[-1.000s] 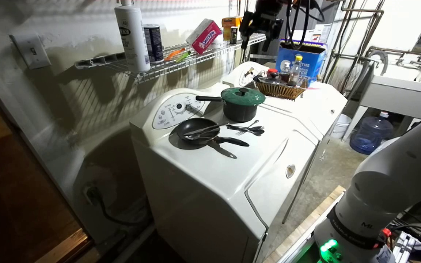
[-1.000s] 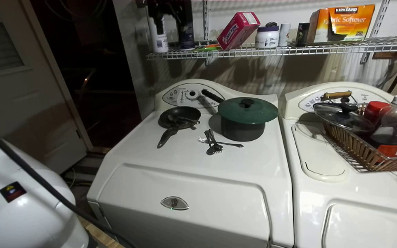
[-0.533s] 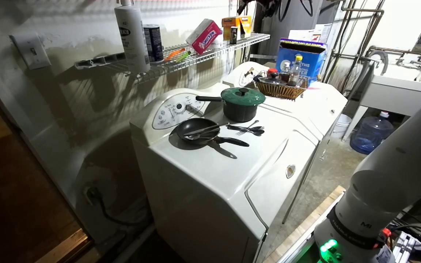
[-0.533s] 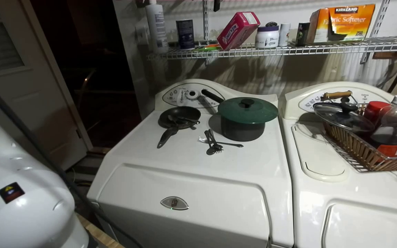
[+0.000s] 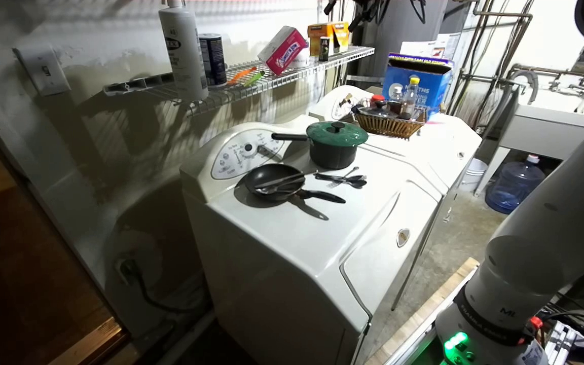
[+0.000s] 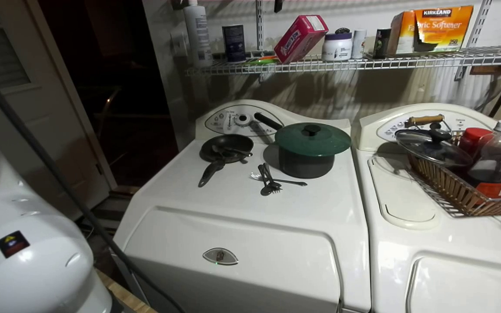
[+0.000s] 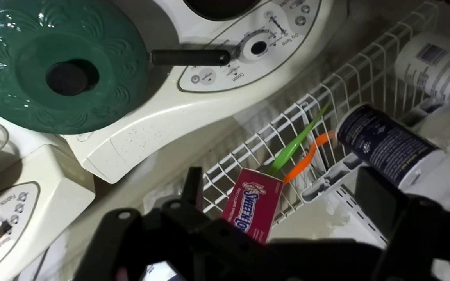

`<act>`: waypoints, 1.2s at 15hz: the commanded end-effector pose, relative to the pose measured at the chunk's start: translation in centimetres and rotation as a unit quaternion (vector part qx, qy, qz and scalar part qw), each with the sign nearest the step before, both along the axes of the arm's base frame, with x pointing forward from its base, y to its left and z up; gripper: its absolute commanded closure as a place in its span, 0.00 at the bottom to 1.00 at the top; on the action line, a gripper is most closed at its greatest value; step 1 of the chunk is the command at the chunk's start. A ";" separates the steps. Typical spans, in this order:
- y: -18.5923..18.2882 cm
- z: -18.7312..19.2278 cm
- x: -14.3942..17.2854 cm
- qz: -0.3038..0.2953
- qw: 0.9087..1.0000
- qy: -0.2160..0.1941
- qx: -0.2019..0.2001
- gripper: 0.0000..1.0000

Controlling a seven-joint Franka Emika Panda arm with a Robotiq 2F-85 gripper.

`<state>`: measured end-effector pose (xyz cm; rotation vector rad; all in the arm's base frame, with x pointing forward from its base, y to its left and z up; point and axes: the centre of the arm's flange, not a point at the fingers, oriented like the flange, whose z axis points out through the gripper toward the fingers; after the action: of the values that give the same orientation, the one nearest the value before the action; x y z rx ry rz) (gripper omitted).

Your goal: Remove the pink box from the boat.

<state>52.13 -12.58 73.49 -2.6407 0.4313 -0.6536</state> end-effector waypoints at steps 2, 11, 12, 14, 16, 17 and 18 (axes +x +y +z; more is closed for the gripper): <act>-2.2 2.6 6.8 -0.044 0.995 -0.045 0.083 0.00; -5.1 -0.3 15.8 -0.091 0.986 -0.051 0.126 0.00; -5.3 -0.8 16.6 -0.098 0.985 -0.056 0.130 0.00; -5.4 -1.5 17.7 -0.109 0.983 -0.065 0.131 0.00; -5.4 -2.4 18.7 -0.121 0.981 -0.071 0.137 0.00; -5.4 -2.8 19.2 -0.126 0.979 -0.070 0.141 0.00; -5.3 -3.3 19.7 -0.129 0.979 -0.070 0.144 0.00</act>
<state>68.29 -17.46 69.62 -2.3248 0.7365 -0.7677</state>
